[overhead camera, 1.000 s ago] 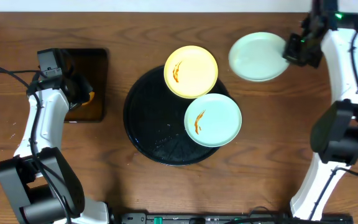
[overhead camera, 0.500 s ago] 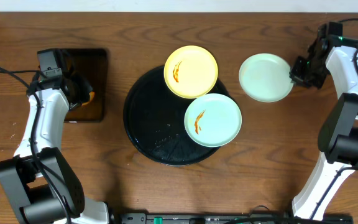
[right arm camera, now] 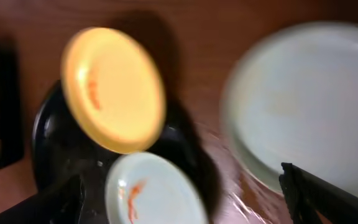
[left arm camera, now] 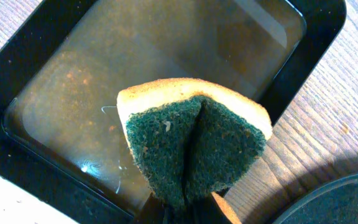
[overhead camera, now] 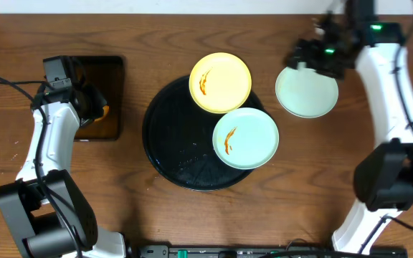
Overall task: Clean dirty plates on tray and stack at the side
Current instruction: 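Set the light-blue plate on the table at right and release it, then grip the yellow plate rim with the right gripper and pull it to center, then scrub the yellow plate with the sponge in the left gripper while right holds it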
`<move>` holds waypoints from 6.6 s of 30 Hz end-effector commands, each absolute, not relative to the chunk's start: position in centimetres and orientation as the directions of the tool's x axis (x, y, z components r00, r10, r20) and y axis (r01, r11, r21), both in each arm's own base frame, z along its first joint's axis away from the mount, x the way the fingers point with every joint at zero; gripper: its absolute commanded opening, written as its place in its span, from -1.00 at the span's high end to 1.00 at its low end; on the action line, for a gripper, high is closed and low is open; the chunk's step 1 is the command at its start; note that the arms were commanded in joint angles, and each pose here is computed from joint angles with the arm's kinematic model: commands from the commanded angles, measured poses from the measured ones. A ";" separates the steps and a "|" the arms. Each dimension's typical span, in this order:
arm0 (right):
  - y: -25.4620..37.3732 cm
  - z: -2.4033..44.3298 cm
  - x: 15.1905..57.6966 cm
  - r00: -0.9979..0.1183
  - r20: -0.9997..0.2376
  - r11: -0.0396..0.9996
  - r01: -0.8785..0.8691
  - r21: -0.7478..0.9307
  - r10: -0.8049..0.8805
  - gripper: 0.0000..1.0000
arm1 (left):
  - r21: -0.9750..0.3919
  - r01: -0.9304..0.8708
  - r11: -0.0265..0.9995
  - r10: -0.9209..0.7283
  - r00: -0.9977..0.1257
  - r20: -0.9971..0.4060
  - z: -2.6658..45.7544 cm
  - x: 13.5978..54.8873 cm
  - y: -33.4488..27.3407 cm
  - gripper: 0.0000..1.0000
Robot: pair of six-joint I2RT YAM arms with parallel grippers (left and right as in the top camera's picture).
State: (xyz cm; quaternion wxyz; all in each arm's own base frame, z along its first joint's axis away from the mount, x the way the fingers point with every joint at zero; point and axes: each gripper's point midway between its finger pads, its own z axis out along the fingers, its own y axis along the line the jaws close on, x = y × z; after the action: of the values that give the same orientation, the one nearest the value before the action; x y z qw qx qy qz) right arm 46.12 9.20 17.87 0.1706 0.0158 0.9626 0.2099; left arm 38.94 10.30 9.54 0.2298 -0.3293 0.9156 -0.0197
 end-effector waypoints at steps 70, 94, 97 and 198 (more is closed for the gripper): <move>30.9 3.6 39.8 -0.980 -0.142 0.934 -0.178 0.311 -0.140 0.98 | -0.390 -0.412 0.824 -0.556 -0.722 -0.411 13.9 39.4 6.1 0.85; 30.3 0.1 37.8 -0.974 -0.130 0.953 -0.211 0.219 -0.186 0.98 | -0.372 -0.171 0.912 -0.266 -0.938 -0.221 10.0 36.2 -9.3 0.85; 30.3 0.1 37.8 -0.974 -0.132 0.953 -0.211 0.220 -0.185 0.97 | -0.375 -0.190 0.907 -0.277 -0.941 -0.194 8.5 36.6 -10.2 0.85; 30.3 0.1 37.8 -0.974 -0.133 0.953 -0.211 0.219 -0.185 0.97 | -0.241 -0.259 0.935 -0.289 -0.952 -0.098 0.3 36.6 -11.6 0.85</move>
State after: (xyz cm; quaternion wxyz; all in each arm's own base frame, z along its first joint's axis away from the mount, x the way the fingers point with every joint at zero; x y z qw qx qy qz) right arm 38.47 31.05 0.73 0.0597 -0.0988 0.9835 0.1394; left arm 38.01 -10.69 3.12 0.1185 -0.1321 0.9795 -0.0957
